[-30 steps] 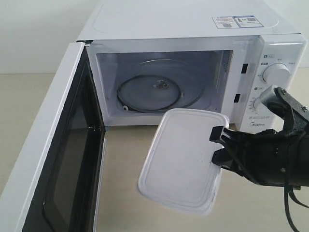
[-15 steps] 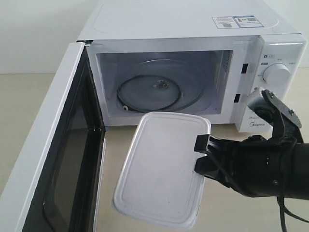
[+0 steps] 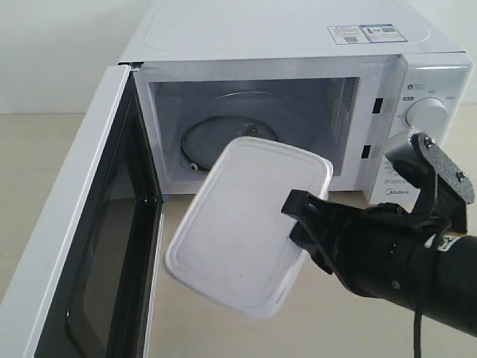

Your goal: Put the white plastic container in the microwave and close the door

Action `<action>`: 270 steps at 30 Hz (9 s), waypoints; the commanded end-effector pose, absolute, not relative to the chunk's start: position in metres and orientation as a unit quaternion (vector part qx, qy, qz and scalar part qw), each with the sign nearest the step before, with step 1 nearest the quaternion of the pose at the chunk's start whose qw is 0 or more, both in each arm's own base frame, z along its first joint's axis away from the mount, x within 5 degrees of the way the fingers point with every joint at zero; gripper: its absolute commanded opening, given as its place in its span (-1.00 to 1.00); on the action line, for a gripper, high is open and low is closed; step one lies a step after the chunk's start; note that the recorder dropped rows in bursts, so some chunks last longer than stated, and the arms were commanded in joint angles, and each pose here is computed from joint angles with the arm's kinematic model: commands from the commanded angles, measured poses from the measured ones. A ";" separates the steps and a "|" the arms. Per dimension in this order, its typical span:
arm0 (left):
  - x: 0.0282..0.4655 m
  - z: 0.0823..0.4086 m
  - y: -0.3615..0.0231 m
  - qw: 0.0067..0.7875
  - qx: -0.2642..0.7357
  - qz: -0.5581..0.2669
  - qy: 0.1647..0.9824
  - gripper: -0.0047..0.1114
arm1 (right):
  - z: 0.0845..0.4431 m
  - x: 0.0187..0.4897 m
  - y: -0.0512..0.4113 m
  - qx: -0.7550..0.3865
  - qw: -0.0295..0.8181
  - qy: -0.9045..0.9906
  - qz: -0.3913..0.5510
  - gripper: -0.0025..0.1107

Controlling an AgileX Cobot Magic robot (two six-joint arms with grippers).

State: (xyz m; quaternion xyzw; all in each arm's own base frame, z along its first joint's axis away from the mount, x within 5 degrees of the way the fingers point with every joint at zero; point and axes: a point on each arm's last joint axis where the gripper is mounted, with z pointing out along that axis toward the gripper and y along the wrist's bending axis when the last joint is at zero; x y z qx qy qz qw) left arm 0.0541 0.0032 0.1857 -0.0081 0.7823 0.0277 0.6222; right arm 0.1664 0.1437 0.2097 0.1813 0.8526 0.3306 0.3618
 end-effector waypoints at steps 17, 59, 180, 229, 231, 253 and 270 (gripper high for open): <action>0.054 0.185 0.003 0.623 -0.007 0.030 0.781 -0.85 | 0.180 0.194 0.155 0.375 0.435 0.733 0.365 -0.96; 0.054 0.185 0.003 0.623 -0.007 0.030 0.781 -0.85 | 0.171 0.310 0.199 0.451 0.460 0.659 0.387 -0.96; 0.054 0.185 0.003 0.623 -0.007 0.030 0.781 -0.85 | 0.178 0.259 0.159 -0.078 0.456 0.872 0.161 -0.96; 0.054 0.185 0.003 0.623 -0.007 0.030 0.781 -0.85 | 0.301 0.136 0.110 -0.194 0.410 0.851 0.264 -0.96; 0.054 0.185 0.003 0.623 -0.007 0.030 0.781 -0.85 | 0.306 0.134 0.107 -0.201 0.431 0.841 0.257 -0.96; 0.054 0.185 0.003 0.623 -0.006 0.030 0.781 -0.85 | 0.241 0.048 0.009 0.036 0.705 0.699 0.113 -0.96; 0.054 0.185 0.003 0.623 -0.006 0.030 0.781 -0.85 | 0.227 0.052 0.007 0.051 0.707 0.696 0.113 -0.96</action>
